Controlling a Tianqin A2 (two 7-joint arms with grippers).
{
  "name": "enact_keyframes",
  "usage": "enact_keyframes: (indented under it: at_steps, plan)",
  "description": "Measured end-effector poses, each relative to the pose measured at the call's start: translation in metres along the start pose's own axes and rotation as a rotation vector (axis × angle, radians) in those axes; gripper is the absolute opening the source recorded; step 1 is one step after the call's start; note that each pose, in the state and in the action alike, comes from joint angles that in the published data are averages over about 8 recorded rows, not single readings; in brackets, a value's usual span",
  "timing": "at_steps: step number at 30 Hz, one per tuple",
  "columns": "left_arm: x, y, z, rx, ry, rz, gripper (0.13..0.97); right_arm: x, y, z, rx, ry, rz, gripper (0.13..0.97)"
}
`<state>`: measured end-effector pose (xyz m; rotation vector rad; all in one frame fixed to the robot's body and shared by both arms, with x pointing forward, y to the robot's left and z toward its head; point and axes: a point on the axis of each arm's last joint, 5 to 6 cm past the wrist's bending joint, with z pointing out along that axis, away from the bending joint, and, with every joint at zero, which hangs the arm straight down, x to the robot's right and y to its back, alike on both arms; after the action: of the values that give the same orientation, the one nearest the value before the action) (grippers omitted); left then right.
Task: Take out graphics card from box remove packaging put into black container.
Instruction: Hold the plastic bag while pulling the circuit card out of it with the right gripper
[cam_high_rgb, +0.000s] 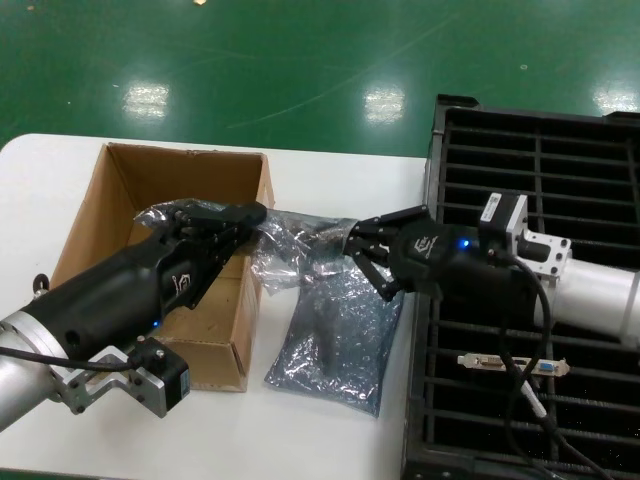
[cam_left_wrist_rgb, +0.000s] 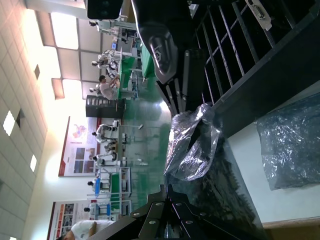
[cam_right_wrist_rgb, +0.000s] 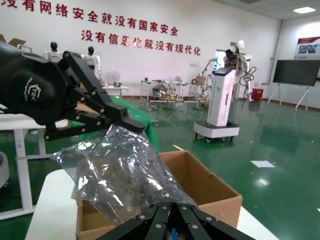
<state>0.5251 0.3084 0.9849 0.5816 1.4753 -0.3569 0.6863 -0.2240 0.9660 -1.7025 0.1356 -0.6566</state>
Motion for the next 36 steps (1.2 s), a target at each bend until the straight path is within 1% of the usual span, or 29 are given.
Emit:
enact_keyframes:
  at_steps: [10,20,28,32,36]
  plan:
    - [0.0000,0.0000,0.000,0.000,0.000,0.000,0.140,-0.011,0.002,0.007,-0.009,-0.017,0.012,0.133]
    - [0.0000,0.0000,0.000,0.000,0.000,0.000,0.140,-0.020,0.003,0.006,-0.020,-0.037,0.021,0.134]
    - [0.0000,0.0000,0.000,0.000,0.000,0.000,0.140,-0.025,0.005,0.007,-0.021,-0.042,0.028,0.189]
    - [0.0000,0.0000,0.000,0.000,0.000,0.000,0.140,-0.027,0.006,0.010,-0.021,-0.037,0.033,0.189]
    - [0.0000,0.0000,0.000,0.000,0.000,0.000,0.140,-0.029,0.006,0.014,-0.019,-0.026,0.039,0.249]
